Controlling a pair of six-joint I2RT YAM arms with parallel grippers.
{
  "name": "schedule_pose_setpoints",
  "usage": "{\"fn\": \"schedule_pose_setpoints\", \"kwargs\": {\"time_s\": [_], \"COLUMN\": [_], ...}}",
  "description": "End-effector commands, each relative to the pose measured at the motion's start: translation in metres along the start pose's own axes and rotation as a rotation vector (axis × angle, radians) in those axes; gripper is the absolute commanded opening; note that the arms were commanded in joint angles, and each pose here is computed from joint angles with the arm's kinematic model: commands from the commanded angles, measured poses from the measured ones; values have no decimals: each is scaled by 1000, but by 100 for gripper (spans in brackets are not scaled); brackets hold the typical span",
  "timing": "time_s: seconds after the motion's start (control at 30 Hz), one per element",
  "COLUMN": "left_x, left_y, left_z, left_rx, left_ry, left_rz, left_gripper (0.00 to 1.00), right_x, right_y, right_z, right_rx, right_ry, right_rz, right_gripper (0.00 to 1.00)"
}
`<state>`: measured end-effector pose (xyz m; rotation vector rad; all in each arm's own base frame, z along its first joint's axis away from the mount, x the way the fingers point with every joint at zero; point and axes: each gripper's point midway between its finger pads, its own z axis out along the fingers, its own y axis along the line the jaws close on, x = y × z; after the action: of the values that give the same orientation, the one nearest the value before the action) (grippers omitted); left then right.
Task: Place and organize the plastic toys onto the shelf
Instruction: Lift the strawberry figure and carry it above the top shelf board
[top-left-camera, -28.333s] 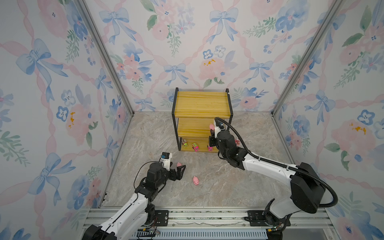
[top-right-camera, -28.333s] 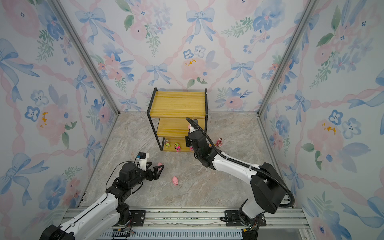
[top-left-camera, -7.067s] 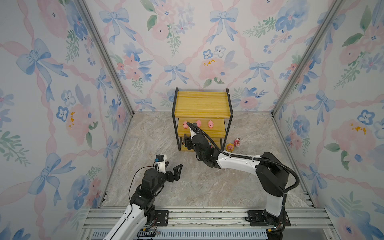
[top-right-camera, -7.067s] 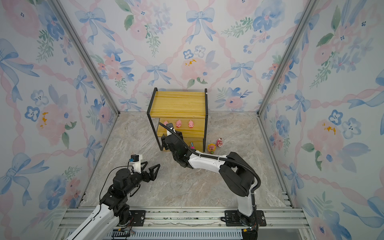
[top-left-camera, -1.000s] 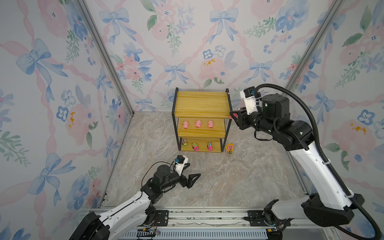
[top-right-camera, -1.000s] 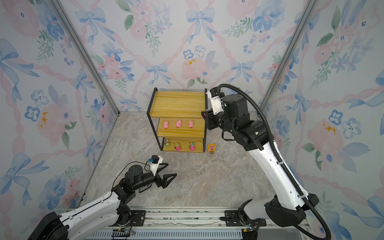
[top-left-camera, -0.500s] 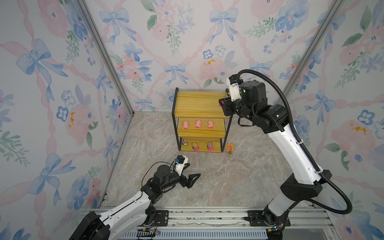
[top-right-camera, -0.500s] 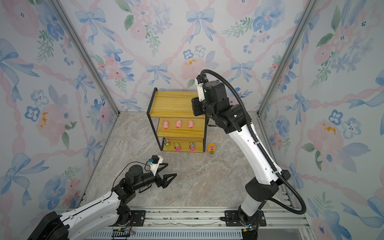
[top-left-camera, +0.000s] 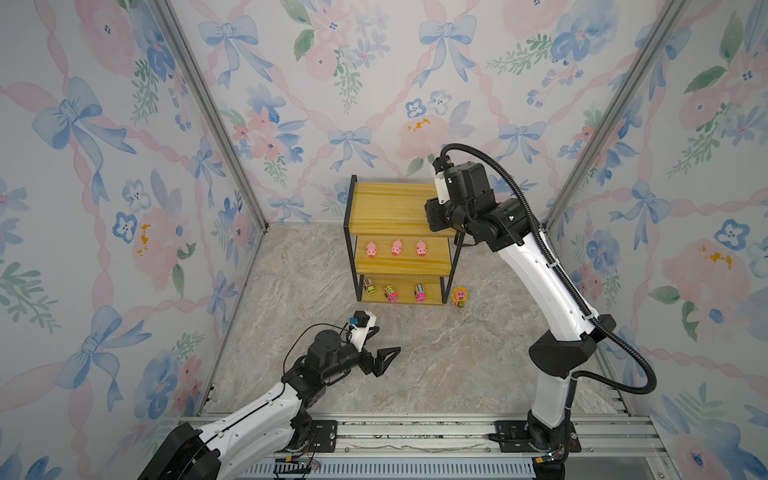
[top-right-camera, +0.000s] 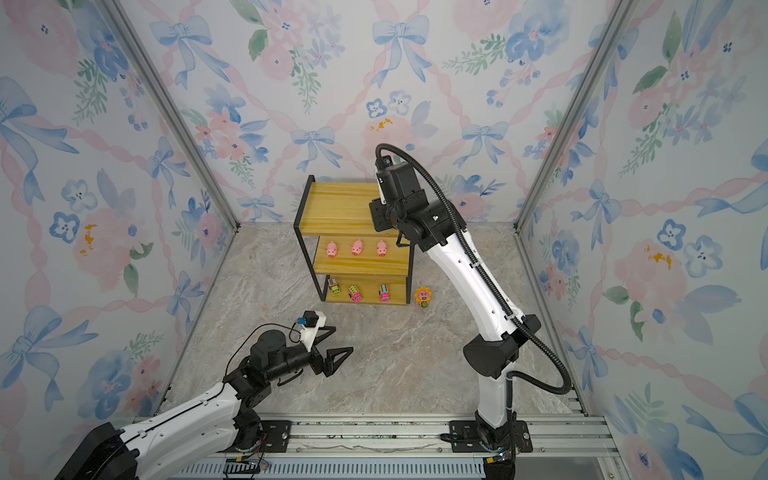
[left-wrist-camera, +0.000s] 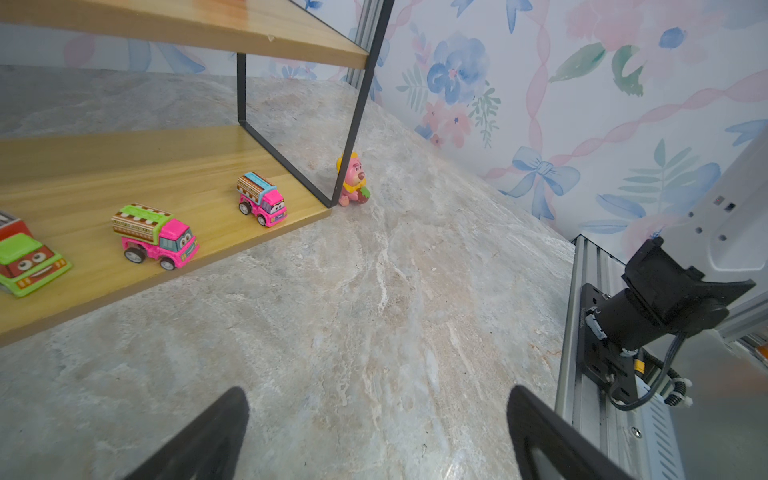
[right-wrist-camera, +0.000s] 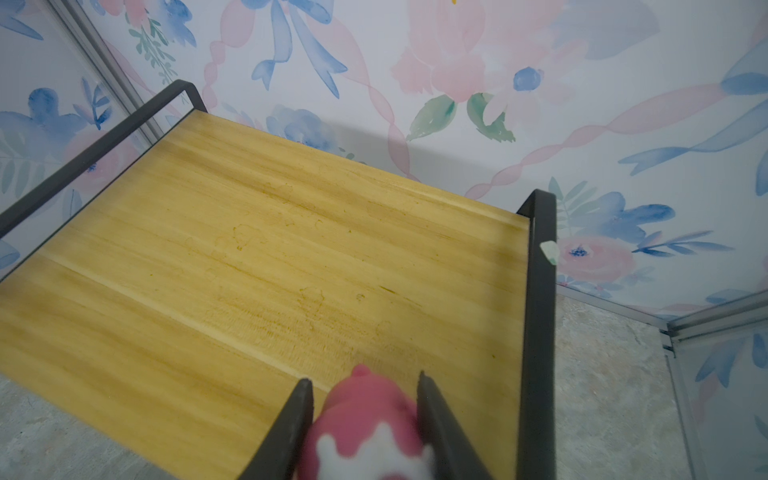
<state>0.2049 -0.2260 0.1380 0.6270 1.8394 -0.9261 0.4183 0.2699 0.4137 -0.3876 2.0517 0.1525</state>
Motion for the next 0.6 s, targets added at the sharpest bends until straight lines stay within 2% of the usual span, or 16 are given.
{"fn": "schedule_pose_setpoints", "kwargs": {"time_s": [0.0,0.57], "left_x": [3,3], "left_y": [0,1], "left_z": [-2,-2], "left_rx": [-4,-6], "left_ry": [-6,-8], "left_rz": [28,28], "left_gripper": [98,98], "right_x": [-4,9], "right_y": [-7,-13], "right_z": [-3,18], "right_rx": [27,23], "right_ry": [-6,42], "right_rz": [15,38], "right_gripper": [26,31]}}
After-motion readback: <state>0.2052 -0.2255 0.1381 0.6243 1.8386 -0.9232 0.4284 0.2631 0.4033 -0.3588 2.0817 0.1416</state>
